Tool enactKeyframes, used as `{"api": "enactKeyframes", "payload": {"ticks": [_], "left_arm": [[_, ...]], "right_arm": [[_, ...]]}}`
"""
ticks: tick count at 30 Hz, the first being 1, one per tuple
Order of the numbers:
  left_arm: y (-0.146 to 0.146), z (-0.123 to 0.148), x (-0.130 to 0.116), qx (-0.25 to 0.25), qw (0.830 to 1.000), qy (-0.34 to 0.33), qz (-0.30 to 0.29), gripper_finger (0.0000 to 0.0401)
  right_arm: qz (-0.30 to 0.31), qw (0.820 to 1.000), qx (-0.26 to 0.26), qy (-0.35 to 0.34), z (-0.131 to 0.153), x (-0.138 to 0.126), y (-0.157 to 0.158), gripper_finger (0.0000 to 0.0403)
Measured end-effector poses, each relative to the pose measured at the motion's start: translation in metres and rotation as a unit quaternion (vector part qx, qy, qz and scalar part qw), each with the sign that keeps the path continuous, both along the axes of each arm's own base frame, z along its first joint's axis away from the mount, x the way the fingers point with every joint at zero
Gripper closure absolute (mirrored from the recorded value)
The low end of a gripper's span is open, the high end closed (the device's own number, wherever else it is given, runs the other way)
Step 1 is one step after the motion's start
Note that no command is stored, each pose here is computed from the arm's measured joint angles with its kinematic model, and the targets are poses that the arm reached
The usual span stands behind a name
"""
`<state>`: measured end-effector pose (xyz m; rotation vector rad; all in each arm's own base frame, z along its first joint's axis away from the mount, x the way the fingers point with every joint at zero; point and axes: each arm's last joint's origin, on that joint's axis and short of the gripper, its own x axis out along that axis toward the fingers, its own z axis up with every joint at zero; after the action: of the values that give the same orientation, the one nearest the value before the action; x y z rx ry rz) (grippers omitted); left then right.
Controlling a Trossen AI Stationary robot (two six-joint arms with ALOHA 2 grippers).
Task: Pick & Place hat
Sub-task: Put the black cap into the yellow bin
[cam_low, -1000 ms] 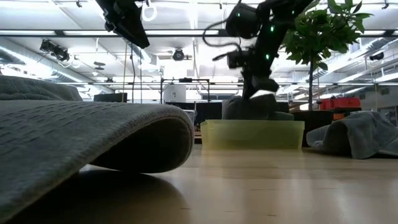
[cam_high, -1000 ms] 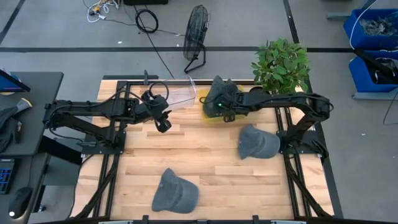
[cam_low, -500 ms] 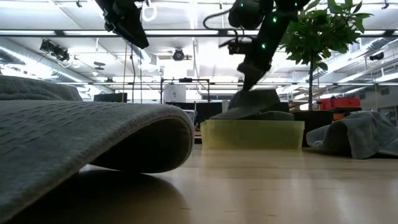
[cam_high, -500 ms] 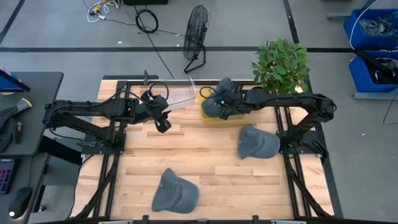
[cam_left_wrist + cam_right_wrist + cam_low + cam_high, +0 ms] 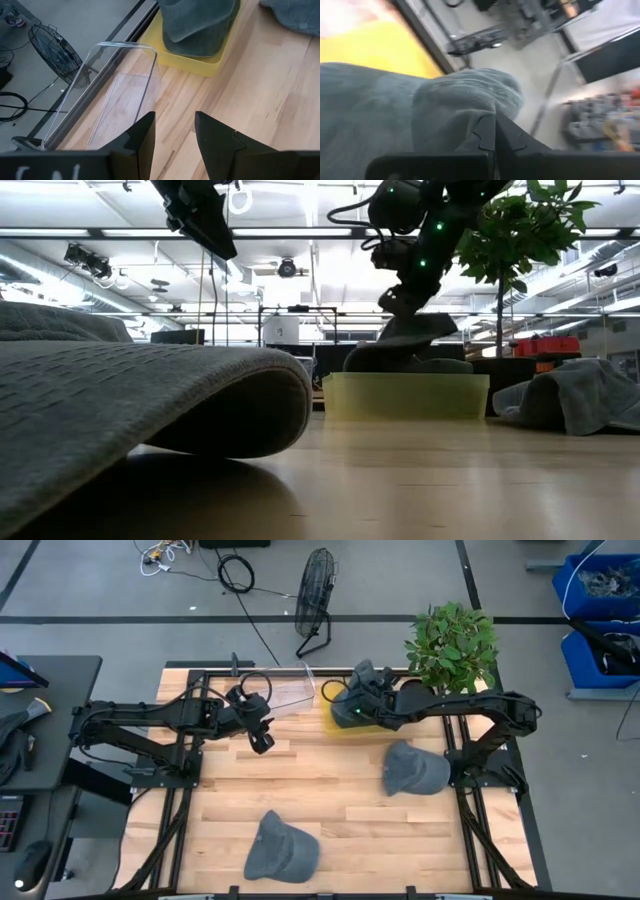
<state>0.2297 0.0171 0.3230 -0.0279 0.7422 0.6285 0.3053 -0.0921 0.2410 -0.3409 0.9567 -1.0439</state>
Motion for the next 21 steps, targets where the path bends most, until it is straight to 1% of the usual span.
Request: {"api": "enactKeyframes", "payload": {"ticks": [2, 4, 6, 9, 16, 18, 21], "left_arm": [[0.0, 0.0, 0.0, 0.0, 1.0, 0.0, 0.0, 0.0259], [0.0, 0.0, 0.0, 0.0, 1.0, 0.0, 0.0, 0.0259], [0.0, 0.0, 0.0, 0.0, 1.0, 0.0, 0.0, 0.0259], [0.0, 0.0, 0.0, 0.0, 1.0, 0.0, 0.0, 0.0259], [0.0, 0.0, 0.0, 0.0, 1.0, -0.001, 0.0, 0.0259], [0.0, 0.0, 0.0, 0.0, 1.0, -0.001, 0.0, 0.0259], [0.0, 0.0, 0.0, 0.0, 1.0, -0.001, 0.0, 0.0259]], "right_arm": [[0.009, 0.999, 0.027, -0.02, -0.001, 0.001, 0.001, 0.0403], [0.009, 0.998, 0.04, -0.037, -0.001, 0.002, 0.002, 0.0403], [0.013, 0.998, 0.045, -0.042, -0.001, 0.003, 0.002, 0.0403], [0.028, 0.997, 0.066, -0.042, -0.002, 0.003, 0.001, 0.0403], [0.073, 0.985, 0.144, -0.056, -0.012, 0.01, -0.006, 0.0403], [0.095, 0.983, 0.149, -0.048, -0.018, 0.015, -0.007, 0.0403], [0.112, 0.983, 0.138, -0.042, -0.027, 0.024, -0.009, 0.0403]]}}
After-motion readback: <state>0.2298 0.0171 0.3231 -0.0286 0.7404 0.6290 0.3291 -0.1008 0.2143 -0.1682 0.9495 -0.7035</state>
